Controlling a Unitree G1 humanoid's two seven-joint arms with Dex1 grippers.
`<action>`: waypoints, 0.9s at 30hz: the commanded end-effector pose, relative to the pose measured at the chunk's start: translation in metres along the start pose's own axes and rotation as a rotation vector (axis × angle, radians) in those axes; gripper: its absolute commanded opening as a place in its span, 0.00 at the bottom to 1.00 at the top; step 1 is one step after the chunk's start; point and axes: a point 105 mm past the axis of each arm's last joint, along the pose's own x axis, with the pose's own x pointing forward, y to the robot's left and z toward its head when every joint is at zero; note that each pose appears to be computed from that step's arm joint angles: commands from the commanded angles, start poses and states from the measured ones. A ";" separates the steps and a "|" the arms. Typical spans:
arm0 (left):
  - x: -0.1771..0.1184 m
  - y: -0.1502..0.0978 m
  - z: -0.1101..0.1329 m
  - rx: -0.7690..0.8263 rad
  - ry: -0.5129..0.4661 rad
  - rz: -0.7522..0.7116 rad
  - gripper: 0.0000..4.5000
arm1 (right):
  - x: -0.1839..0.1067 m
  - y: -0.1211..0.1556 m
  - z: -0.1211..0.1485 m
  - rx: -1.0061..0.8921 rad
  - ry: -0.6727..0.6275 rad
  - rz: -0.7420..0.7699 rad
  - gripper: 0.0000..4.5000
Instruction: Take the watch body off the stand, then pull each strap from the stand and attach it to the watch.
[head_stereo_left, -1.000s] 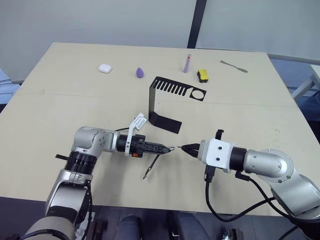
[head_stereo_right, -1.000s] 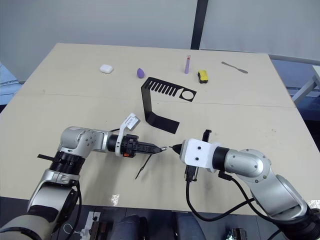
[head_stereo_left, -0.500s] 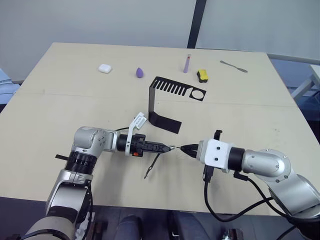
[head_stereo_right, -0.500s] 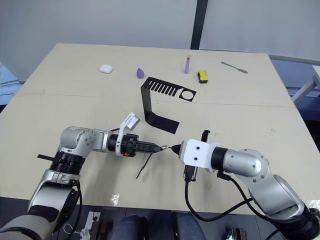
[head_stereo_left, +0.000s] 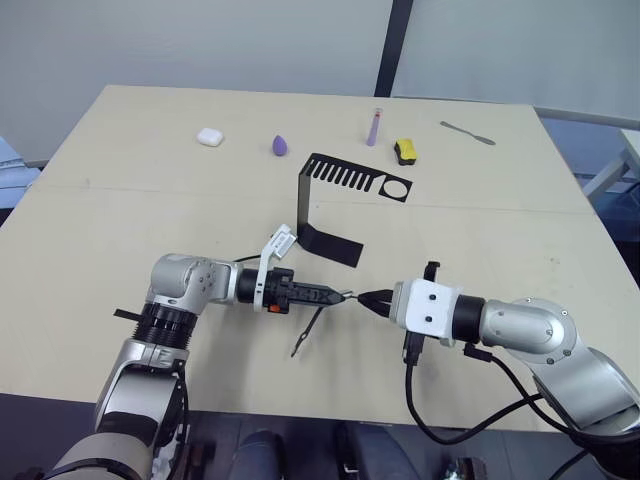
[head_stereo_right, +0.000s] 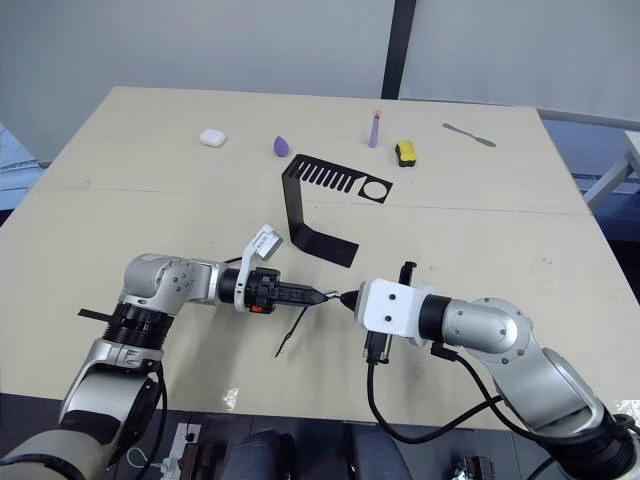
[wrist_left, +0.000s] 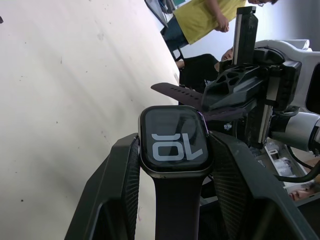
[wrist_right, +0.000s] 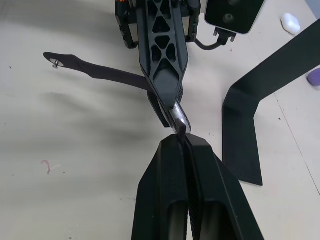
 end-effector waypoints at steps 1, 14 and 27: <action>-0.001 -0.013 0.011 0.048 -0.023 -0.044 0.35 | -0.005 -0.006 0.003 -0.031 0.002 -0.029 0.00; -0.001 -0.017 0.010 0.045 -0.021 -0.061 0.35 | -0.004 -0.008 0.002 -0.020 0.003 -0.039 0.00; -0.002 -0.012 0.009 0.052 -0.019 -0.037 0.35 | -0.012 -0.013 0.010 -0.014 -0.014 -0.046 0.00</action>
